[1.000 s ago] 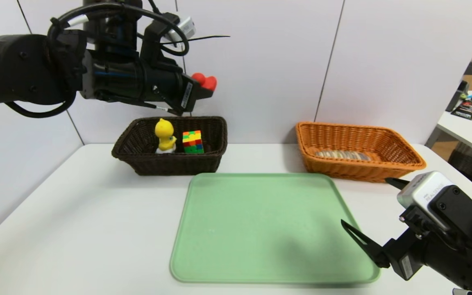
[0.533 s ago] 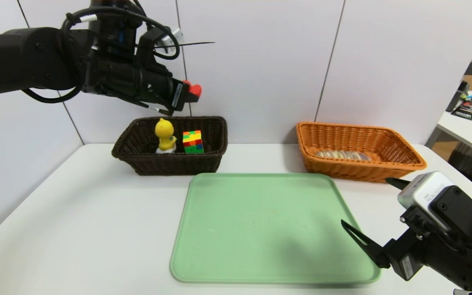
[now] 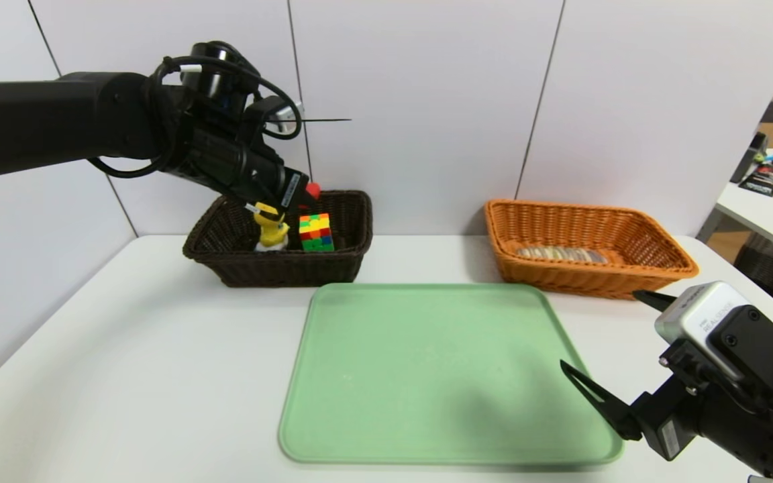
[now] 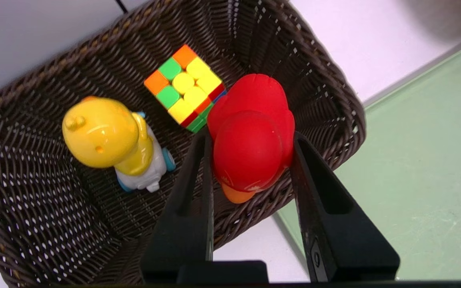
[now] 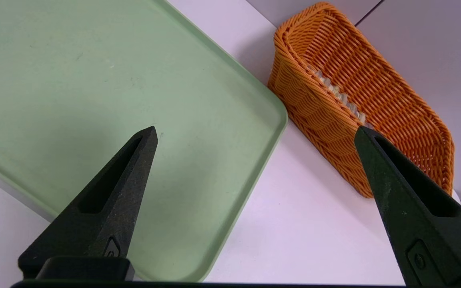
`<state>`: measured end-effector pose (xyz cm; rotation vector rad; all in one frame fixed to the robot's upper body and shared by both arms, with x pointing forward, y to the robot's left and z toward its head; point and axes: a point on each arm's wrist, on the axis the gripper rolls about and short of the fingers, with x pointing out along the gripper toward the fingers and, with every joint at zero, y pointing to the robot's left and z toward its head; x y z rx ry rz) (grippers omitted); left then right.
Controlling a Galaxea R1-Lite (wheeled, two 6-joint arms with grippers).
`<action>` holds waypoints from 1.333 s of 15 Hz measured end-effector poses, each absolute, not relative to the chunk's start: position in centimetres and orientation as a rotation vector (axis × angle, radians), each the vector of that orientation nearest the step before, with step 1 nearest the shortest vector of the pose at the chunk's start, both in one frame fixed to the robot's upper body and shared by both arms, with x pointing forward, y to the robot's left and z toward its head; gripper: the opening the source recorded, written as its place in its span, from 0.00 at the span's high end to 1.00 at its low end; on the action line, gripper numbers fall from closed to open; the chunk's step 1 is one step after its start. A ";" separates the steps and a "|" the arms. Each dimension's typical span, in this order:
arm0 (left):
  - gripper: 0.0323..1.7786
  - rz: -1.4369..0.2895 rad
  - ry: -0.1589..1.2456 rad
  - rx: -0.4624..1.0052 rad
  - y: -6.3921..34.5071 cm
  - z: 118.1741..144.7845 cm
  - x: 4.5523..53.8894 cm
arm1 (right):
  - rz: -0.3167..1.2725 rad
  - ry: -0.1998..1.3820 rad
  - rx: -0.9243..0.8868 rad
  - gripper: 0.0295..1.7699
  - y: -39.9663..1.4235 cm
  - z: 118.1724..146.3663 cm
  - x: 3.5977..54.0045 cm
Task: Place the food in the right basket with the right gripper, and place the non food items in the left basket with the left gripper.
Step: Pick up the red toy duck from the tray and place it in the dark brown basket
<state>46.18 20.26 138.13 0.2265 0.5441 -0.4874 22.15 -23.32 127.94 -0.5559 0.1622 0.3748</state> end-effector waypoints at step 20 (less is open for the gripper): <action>0.60 -0.412 0.763 0.250 19.5 131.2 49.1 | 0.375 0.149 -0.554 0.04 -23.5 128.1 21.9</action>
